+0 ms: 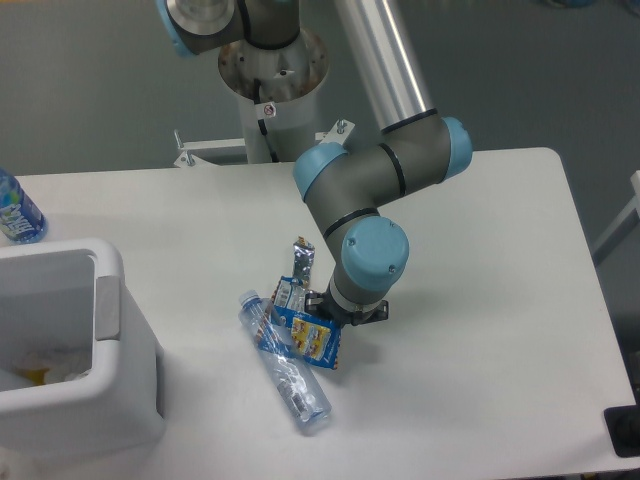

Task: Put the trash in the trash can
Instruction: 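Close the gripper on the blue snack wrapper, then lift the wrapper and carry it over the white trash bin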

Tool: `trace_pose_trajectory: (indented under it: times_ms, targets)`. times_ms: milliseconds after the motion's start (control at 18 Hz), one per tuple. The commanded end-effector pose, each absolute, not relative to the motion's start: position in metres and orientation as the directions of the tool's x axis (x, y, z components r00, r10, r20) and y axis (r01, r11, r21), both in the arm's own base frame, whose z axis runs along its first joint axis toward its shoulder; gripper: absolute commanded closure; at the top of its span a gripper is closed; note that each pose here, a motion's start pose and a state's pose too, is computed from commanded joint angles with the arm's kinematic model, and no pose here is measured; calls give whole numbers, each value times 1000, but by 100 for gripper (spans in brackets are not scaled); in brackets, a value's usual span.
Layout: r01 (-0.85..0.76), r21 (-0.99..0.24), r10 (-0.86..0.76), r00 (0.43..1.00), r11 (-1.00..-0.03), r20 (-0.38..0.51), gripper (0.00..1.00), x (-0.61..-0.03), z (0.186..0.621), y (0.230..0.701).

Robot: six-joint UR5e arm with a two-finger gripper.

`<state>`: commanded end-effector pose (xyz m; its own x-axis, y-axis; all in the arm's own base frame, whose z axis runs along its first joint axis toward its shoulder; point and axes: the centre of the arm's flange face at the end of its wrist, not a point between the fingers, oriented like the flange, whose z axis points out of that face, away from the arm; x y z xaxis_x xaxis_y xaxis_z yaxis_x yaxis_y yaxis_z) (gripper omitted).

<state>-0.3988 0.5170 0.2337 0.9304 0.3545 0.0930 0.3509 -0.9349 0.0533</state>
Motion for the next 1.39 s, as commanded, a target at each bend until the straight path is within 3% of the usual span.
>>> trace_pose_trajectory:
  times_ms: [444,889,1056,1389]
  targets:
    - [318,-50,316,948,-947,37,100,-398,304,507]
    - [313,-107,314,950,-944,7,100,-406,339,504]
    - [320,-175,328,945,-931,-15,100,-416,377,506]
    - [440,-409,432,894,-799,118,100,-436,463,513]
